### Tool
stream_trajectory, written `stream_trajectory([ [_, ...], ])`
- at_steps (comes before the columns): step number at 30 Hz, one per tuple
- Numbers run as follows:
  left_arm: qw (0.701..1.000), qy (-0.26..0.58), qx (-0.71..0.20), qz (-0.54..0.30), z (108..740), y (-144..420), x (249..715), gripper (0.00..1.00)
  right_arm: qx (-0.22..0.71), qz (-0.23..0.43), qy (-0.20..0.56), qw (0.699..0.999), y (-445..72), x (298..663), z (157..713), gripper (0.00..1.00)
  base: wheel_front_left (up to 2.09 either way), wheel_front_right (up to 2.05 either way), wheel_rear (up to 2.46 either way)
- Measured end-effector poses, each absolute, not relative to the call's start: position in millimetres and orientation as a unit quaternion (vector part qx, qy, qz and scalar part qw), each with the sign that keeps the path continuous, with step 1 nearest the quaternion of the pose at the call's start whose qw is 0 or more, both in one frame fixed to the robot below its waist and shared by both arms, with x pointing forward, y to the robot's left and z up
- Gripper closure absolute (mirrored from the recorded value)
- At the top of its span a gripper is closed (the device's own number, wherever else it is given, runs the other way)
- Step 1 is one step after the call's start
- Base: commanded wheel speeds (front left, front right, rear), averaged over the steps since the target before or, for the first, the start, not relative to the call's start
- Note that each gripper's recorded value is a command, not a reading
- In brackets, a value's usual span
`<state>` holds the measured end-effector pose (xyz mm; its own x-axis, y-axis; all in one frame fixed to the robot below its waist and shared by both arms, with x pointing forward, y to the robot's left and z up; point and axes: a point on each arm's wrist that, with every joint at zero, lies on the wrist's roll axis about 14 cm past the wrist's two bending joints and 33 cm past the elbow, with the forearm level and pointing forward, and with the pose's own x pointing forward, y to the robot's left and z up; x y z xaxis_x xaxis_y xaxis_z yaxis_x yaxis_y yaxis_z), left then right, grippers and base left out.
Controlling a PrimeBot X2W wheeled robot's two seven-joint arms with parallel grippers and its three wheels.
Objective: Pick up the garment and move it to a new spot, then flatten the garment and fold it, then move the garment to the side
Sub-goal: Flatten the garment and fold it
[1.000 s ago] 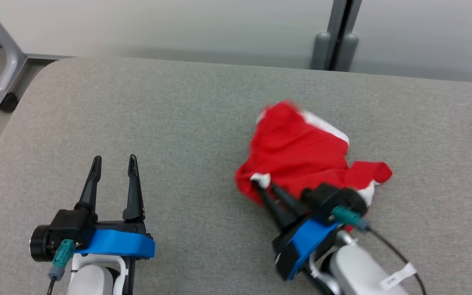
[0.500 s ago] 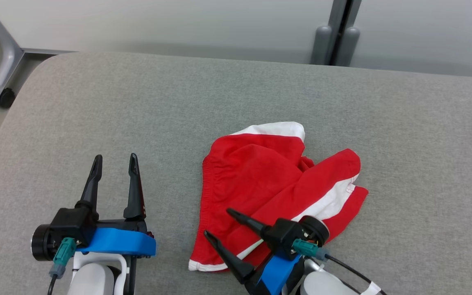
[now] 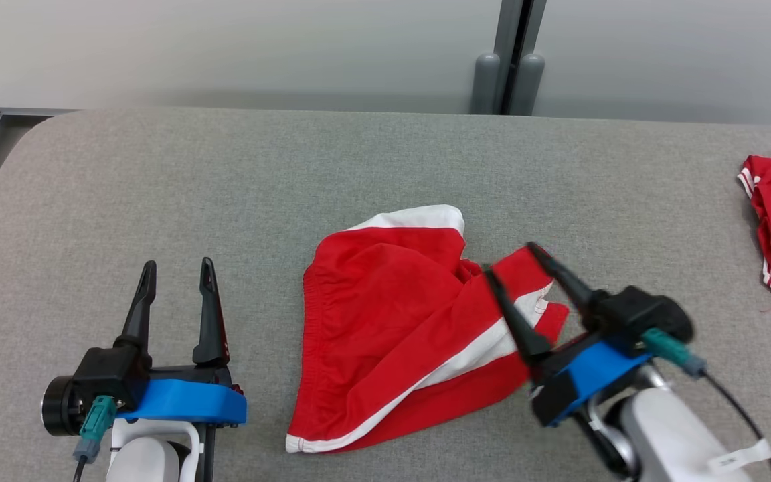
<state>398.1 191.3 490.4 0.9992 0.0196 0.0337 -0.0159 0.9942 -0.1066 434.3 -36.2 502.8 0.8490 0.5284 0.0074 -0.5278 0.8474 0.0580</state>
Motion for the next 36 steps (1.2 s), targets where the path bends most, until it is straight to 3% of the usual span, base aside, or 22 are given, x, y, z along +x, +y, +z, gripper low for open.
stream_trajectory([
  [12, 0.999, -0.011, -0.05, 0.009, 485.9, 192.6, 397.6, 0.0, -0.001, 0.211, 0.058, 0.976, -93.1, 443.1, 472.1, 0.0, 0.0, 0.0, 0.0],
  [32, 0.998, 0.005, -0.048, 0.031, 475.4, 205.4, 398.9, 0.0, -0.034, 0.225, 0.206, 0.952, -86.6, 450.1, 372.6, 0.0, 0.0, 0.0, 0.0],
  [33, 0.998, 0.004, -0.048, 0.031, 475.6, 205.3, 399.0, 0.0, -0.034, 0.225, 0.209, 0.951, -86.3, 450.2, 371.6, 0.52, 0.0, 0.0, 0.0],
  [34, 0.998, 0.004, -0.048, 0.033, 475.6, 205.6, 399.1, 0.0, -0.032, 0.226, 0.211, 0.95, -85.2, 449.4, 370.6, 0.71, 0.0, 0.0, 0.0],
  [35, 0.998, 0.004, -0.048, 0.033, 475.7, 205.3, 399.4, 0.0, -0.029, 0.225, 0.211, 0.951, -85.2, 448.6, 370.4, 1.0, 0.0, 0.0, 0.0],
  [36, 0.998, 0.004, -0.049, 0.033, 475.5, 204.9, 399.8, 0.0, -0.028, 0.224, 0.209, 0.951, -85.7, 447.9, 370.9, 1.0, 0.0, 0.0, 0.0],
])
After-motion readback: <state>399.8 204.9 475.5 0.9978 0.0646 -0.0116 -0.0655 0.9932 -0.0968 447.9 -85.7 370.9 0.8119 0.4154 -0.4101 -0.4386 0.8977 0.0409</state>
